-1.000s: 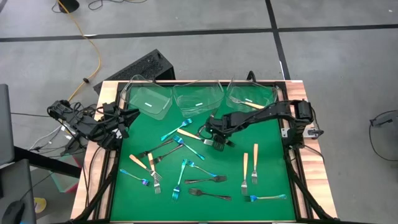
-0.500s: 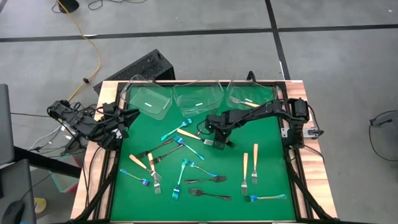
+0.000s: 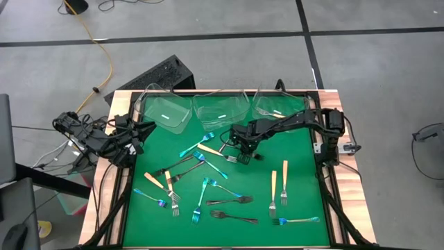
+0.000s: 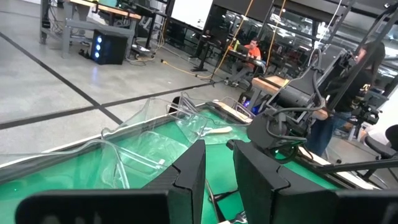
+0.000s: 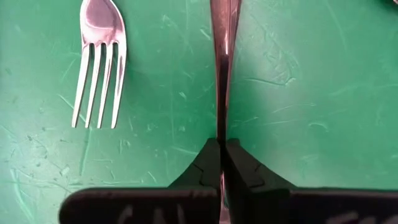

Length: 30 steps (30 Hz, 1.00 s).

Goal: Sort silverware by color (type)
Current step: Put the brown fork into the middle transparent bin

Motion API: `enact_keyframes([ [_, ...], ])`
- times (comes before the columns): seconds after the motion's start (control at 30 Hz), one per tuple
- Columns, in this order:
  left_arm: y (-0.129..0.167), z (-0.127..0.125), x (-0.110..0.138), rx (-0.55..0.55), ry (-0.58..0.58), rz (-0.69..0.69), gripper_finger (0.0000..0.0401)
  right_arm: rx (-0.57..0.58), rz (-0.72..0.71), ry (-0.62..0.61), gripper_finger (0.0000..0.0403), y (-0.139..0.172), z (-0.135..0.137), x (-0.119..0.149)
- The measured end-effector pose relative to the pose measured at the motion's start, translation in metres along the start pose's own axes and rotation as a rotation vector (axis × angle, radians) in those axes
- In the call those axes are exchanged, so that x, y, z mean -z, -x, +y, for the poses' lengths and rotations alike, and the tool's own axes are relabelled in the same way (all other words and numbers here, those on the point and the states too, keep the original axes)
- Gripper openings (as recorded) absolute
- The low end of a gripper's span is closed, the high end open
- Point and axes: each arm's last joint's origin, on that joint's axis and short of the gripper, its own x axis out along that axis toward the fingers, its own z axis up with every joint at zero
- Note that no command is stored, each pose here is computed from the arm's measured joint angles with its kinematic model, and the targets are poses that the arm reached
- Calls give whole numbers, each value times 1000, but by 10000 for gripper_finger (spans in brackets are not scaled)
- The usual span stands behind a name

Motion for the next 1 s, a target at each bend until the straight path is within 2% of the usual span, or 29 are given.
enact_keyframes([
  [0.77, 0, 0, 0, 0, 8, 0, 69, 3, 106, 38, 29, 41, 6, 25],
  [0.87, 0, 0, 0, 0, 8, 0, 69, -10, 48, 48, 30, 53, 7, 24],
  [1.0, 0, 0, 0, 0, 8, 0, 69, -25, -134, 109, 27, 70, 5, 12],
])
